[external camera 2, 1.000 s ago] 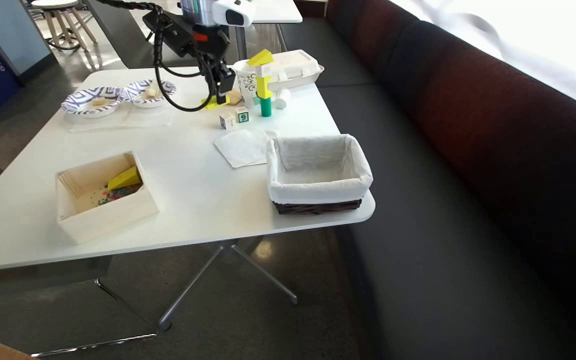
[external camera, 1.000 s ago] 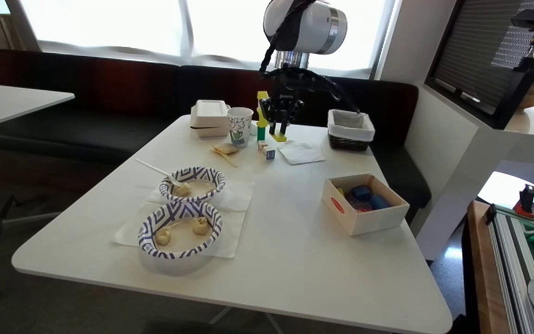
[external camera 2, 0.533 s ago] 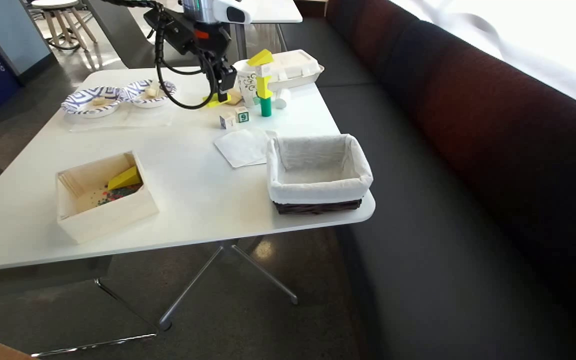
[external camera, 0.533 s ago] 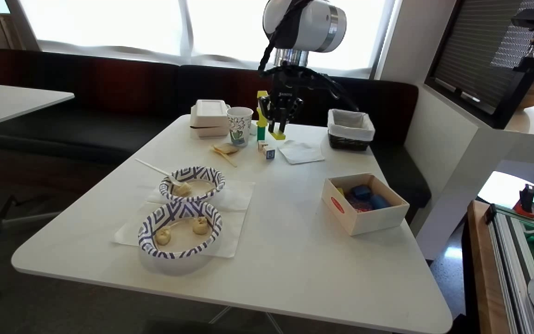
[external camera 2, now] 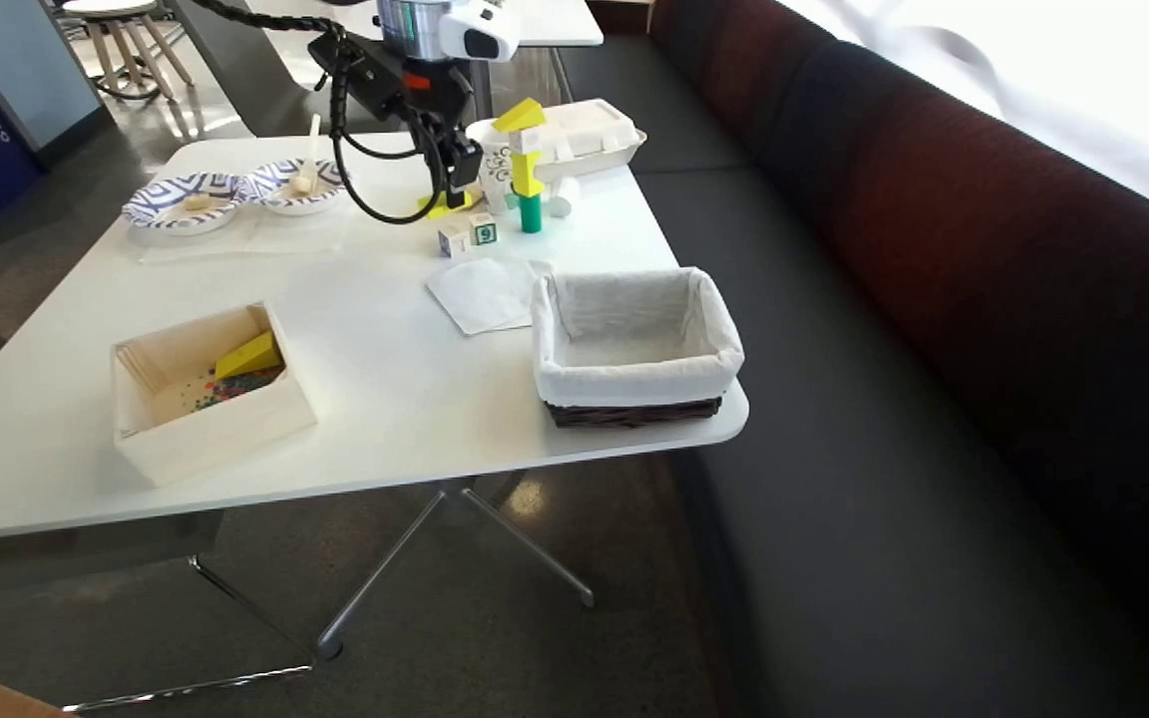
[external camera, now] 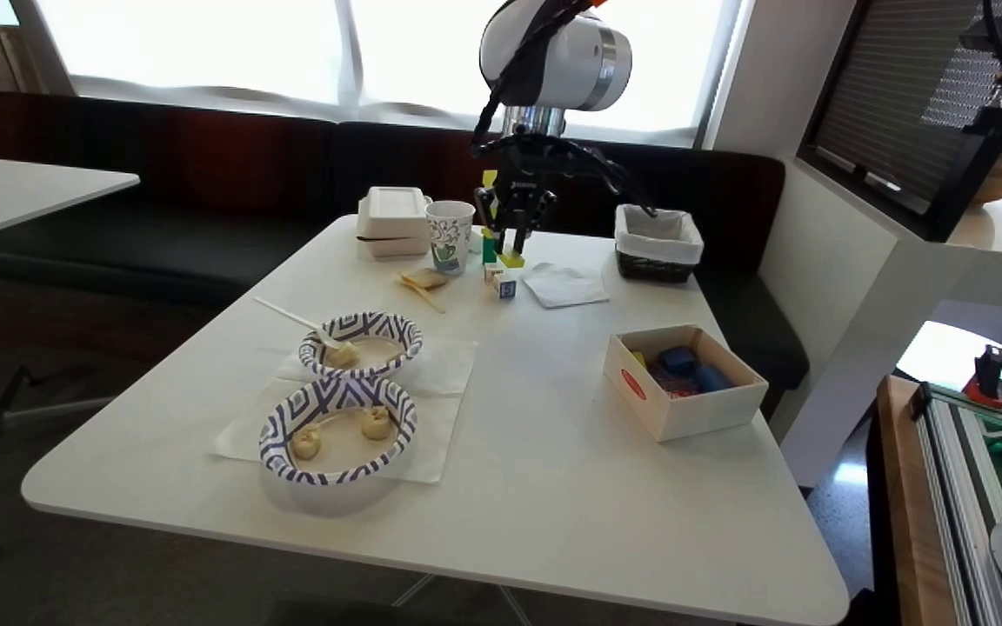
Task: Put the yellow block from the box on top of the two square cubes.
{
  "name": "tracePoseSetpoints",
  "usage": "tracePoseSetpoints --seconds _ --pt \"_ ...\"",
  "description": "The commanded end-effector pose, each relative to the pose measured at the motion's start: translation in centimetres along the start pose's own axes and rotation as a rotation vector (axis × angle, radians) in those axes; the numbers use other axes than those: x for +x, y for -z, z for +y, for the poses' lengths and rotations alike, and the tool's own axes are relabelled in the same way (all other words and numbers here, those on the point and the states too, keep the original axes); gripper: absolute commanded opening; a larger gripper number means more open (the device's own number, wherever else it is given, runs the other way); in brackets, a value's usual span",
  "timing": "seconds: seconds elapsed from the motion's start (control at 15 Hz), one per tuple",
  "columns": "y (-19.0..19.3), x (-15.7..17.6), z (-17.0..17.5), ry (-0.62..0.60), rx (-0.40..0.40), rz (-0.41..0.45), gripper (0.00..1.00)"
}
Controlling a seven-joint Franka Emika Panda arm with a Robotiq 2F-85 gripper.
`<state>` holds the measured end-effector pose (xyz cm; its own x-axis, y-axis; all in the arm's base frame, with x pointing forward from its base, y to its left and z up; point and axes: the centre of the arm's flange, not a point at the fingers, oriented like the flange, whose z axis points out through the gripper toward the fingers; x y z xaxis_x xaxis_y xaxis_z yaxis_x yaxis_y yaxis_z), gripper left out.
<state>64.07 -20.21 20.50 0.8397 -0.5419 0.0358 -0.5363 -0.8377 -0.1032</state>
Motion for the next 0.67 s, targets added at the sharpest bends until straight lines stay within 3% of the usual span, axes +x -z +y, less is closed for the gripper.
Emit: tracePoseSetpoints --seconds 0.0,0.6 --pt "-1.9 1.6 -0.7 -0.019 -0.019 -0.004 0.08" --pt "-4.2 3.0 -1.1 -0.03 -0.039 0.017 0.08"
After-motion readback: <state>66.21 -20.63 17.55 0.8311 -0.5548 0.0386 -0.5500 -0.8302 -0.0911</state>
